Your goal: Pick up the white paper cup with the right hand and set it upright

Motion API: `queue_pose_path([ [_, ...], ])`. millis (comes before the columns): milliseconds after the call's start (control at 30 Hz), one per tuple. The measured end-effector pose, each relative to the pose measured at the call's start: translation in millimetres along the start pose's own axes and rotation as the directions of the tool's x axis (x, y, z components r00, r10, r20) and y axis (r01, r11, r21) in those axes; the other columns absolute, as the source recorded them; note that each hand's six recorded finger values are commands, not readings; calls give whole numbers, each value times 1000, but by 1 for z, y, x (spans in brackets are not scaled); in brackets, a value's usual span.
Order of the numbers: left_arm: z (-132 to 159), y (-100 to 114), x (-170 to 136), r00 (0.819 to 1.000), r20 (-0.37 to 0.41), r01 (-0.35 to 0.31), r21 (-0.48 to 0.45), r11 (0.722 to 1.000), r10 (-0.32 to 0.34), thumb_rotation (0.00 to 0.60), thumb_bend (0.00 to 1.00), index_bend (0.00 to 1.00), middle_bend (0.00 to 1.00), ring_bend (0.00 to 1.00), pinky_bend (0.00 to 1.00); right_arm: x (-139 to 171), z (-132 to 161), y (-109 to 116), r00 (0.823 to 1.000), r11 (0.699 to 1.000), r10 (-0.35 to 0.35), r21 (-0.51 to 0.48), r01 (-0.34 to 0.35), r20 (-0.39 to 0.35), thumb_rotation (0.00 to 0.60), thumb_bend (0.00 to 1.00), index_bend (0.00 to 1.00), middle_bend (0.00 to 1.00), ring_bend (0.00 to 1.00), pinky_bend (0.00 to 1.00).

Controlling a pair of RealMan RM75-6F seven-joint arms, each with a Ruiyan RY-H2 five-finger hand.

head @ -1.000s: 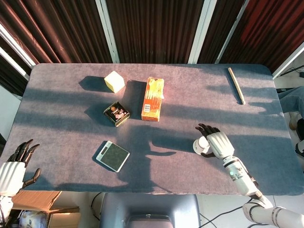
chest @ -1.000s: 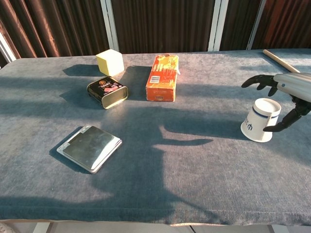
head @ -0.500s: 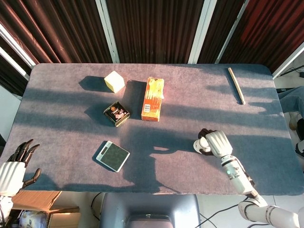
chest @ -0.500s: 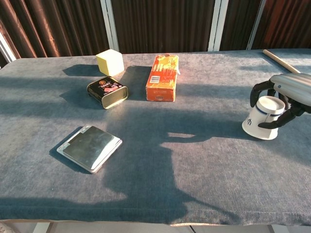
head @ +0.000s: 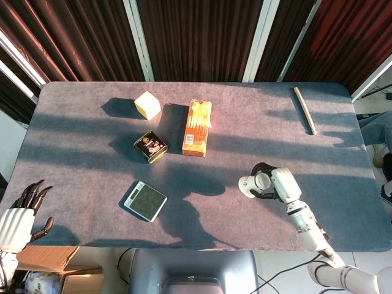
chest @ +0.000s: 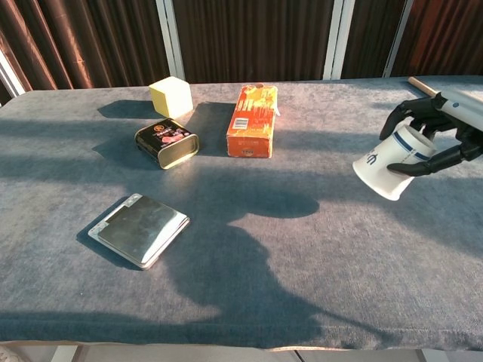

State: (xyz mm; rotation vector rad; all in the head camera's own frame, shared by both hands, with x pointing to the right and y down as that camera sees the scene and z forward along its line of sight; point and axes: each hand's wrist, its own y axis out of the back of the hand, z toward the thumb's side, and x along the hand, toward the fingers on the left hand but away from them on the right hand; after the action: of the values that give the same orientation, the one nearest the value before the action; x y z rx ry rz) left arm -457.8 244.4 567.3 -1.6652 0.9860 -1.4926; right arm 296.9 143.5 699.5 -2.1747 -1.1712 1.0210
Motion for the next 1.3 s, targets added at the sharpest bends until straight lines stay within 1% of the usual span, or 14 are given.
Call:
queue_pose_path([
  [33, 0, 0, 0, 1000, 0, 1, 0, 1000, -1, 600, 380, 146, 10, 0, 277, 0, -2, -2, 1000, 997, 11, -75, -12, -5, 600, 415, 595, 505, 539, 687],
  [100, 0, 0, 0, 1000, 0, 2, 1, 1000, -2, 600, 379, 146, 10, 0, 277, -1, -5, -4, 999, 983, 33, -182, -34, -11, 600, 415, 563, 503, 511, 660],
  [167, 0, 0, 0, 1000, 0, 2, 1, 1000, -2, 600, 379, 146, 10, 0, 278, -2, -12, -8, 998, 956, 64, -286, -66, -15, 600, 415, 523, 486, 470, 625],
  [233, 0, 0, 0, 1000, -1, 2, 1, 1000, -2, 600, 379, 146, 10, 0, 277, -3, -21, -11, 995, 931, 101, -352, -100, -14, 600, 415, 487, 454, 419, 583],
  [333, 0, 0, 0, 1000, -3, 1, -1, 1000, -1, 600, 380, 146, 10, 0, 277, -4, -37, -15, 988, 918, 156, -369, -147, -5, 600, 412, 457, 421, 373, 541],
  [433, 0, 0, 0, 1000, -1, 0, -2, 1000, 0, 600, 380, 146, 9, 0, 277, -5, -49, -20, 978, 921, 210, -336, -197, 4, 600, 408, 427, 383, 319, 487],
  [567, 0, 0, 0, 1000, -2, 0, -3, 1000, 0, 600, 380, 146, 10, 0, 277, -4, -56, -31, 962, 926, 271, -275, -258, 10, 600, 404, 392, 326, 233, 391],
  [700, -1, 1, 0, 1000, -2, -3, -4, 1000, 3, 600, 379, 146, 10, 0, 277, -5, -57, -31, 961, 938, 275, -222, -267, 9, 600, 395, 357, 265, 140, 283],
  [833, -1, 1, 0, 1000, -1, -3, -4, 1000, 3, 600, 379, 146, 10, 0, 277, -5, -55, -25, 966, 957, 259, -135, -258, -5, 600, 376, 303, 206, 65, 188],
  [933, 0, 1, 0, 1000, 1, -3, -3, 1000, 3, 600, 379, 146, 10, 0, 277, -4, -51, -19, 969, 967, 247, -60, -248, -24, 600, 356, 284, 194, 48, 168],
  [1067, 1, 0, 0, 1000, 2, 1, 0, 1000, -1, 600, 379, 146, 10, 0, 277, -3, -40, -14, 969, 970, 241, 32, -240, -49, 600, 320, 283, 194, 48, 168],
  [1200, 1, 0, 0, 1000, 2, 3, 1, 1000, -3, 600, 380, 146, 10, 0, 277, -3, -27, -14, 963, 960, 263, 110, -256, -58, 600, 278, 283, 194, 51, 168],
  [1267, 0, 0, 0, 1000, 0, 2, 0, 1000, -2, 600, 380, 146, 10, 0, 277, -3, -21, -16, 957, 949, 285, 157, -275, -47, 600, 270, 291, 194, 74, 187],
  [1300, 0, 0, 0, 1000, 0, 1, -1, 1000, -1, 600, 380, 146, 11, 0, 277, -4, -18, -17, 955, 943, 294, 176, -283, -41, 600, 268, 312, 200, 106, 216],
])
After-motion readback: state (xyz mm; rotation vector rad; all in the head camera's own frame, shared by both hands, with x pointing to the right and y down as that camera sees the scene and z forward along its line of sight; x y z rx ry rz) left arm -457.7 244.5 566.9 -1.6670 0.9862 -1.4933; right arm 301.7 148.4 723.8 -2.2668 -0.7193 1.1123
